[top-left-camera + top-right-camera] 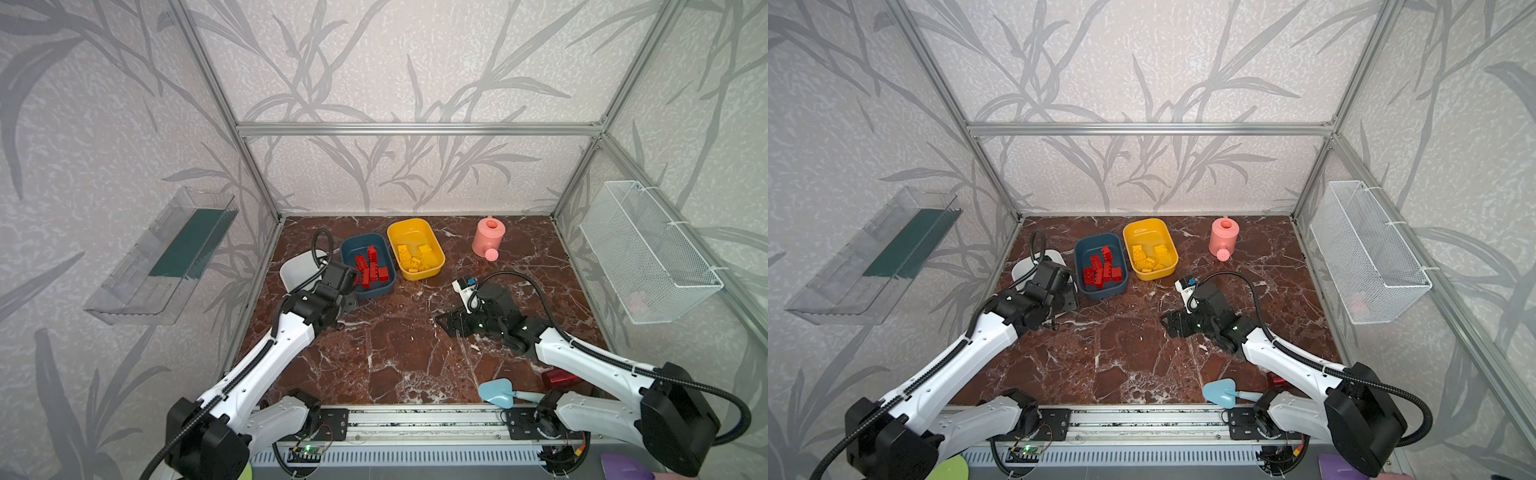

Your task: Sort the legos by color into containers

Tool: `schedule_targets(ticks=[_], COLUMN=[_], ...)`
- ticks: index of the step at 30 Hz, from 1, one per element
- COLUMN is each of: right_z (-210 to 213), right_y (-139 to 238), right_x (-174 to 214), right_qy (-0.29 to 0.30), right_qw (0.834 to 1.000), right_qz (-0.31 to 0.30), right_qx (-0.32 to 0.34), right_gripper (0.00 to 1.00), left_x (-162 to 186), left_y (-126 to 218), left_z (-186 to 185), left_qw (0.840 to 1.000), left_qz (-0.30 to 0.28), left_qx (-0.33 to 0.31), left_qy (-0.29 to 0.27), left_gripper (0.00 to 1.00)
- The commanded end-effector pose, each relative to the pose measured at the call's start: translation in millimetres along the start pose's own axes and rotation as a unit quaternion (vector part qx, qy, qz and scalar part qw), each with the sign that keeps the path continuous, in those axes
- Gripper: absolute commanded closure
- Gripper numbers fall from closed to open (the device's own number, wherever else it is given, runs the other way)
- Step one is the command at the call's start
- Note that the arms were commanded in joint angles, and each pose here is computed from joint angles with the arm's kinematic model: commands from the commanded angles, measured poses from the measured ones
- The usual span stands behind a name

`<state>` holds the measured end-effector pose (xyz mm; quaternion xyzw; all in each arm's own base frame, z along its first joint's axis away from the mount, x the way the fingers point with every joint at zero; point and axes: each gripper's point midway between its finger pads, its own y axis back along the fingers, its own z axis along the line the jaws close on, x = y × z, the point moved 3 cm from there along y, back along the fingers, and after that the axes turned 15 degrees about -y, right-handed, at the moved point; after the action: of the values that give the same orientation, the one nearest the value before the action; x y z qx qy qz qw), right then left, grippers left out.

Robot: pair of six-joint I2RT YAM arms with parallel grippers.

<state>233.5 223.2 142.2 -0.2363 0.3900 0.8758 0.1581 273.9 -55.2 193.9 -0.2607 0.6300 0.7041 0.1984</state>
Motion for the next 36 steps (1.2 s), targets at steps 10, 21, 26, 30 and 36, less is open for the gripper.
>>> schedule_targets(ticks=[10, 21, 26, 30, 36], right_z=[-1.2, -28.6, -60.2, -93.5, -144.0], right_y=[12.7, 55.0, 96.9, 119.4, 124.4], right_x=[-3.7, -36.4, -67.2, -88.9, -91.3], right_qy=[0.001, 0.015, 0.034, 0.020, 0.023], right_qw=[0.999, 0.980, 0.930, 0.899, 0.871], right_qz=[-0.035, -0.155, -0.262, -0.294, -0.317], right_qx=[-0.003, 0.127, 0.256, 0.324, 0.375], right_gripper=[0.15, 0.01, 0.01, 0.01, 0.01], left_x=[-35.7, -70.0, -74.3, -59.9, -26.2], left_y=[-81.4, -73.3, -39.4, -20.8, -24.3], left_z=[54.7, 66.3, 73.0, 80.5, 76.6], left_qw=[0.992, 0.993, 0.995, 0.994, 0.990], left_qz=[0.098, 0.082, 0.030, -0.028, -0.132], left_qx=[-0.057, -0.079, -0.078, -0.081, -0.054], left_qy=[0.056, 0.042, 0.053, 0.065, -0.003], left_gripper=[0.43, 0.01, 0.01, 0.01, 0.01])
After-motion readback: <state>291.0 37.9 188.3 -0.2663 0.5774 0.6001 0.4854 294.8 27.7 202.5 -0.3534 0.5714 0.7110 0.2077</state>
